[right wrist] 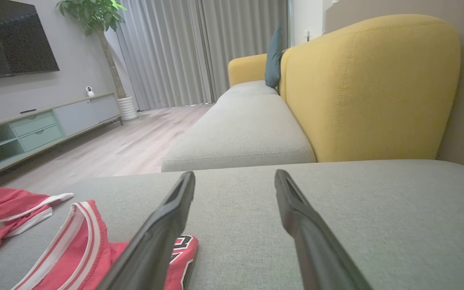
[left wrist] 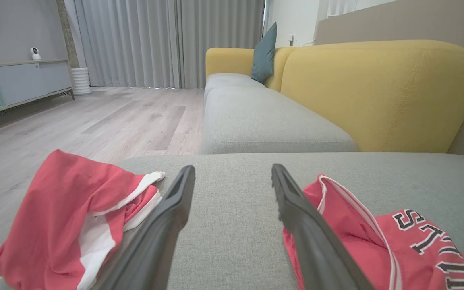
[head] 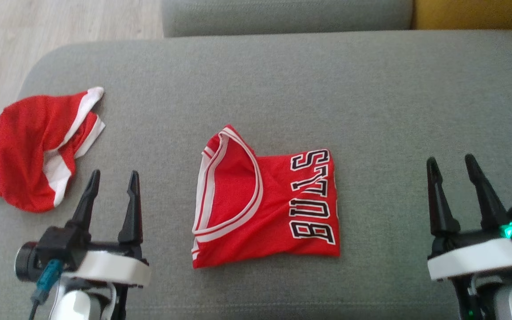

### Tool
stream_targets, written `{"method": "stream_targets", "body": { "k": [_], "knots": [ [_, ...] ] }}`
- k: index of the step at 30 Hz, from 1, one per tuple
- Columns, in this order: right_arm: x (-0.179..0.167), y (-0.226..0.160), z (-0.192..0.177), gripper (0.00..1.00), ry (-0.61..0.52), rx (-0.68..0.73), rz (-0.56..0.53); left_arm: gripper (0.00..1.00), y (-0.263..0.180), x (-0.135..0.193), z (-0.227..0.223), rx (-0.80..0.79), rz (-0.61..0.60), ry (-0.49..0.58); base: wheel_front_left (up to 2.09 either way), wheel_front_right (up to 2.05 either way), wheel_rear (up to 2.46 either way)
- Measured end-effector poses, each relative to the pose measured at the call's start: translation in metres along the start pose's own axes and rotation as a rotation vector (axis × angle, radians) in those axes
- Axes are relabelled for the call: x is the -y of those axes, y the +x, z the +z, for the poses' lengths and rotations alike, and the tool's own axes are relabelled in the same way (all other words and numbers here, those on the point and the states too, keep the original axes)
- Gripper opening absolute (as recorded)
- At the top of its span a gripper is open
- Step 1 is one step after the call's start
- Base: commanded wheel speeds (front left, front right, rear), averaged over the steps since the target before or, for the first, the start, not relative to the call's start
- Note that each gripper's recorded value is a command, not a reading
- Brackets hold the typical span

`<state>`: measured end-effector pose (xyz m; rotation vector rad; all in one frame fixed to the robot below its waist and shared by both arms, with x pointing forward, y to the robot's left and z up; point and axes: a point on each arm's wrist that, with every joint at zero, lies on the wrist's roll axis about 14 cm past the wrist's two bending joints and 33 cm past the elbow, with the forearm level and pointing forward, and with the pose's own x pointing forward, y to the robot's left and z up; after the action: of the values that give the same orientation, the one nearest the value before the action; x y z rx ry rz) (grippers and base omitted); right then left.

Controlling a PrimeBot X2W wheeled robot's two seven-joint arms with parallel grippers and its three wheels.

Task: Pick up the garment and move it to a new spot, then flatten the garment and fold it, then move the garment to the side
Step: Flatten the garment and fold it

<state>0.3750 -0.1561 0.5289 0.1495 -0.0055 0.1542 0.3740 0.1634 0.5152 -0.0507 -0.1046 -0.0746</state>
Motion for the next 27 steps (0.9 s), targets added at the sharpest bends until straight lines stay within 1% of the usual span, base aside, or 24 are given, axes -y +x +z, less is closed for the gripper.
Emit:
{"method": "stream_targets", "body": {
  "k": [9, 27],
  "knots": [
    [0.008, -0.033, -0.004, 1.00, -0.005, -0.036, -0.045, 1.00, -0.017, 0.006, 0.002, -0.003, -0.021, 0.013, 0.00, 0.00, 0.00],
    [0.005, -0.034, 0.000, 1.00, 0.006, -0.030, -0.043, 1.00, -0.024, 0.002, -0.003, -0.030, -0.006, 0.025, 0.00, 0.00, 0.00]
  ]
}}
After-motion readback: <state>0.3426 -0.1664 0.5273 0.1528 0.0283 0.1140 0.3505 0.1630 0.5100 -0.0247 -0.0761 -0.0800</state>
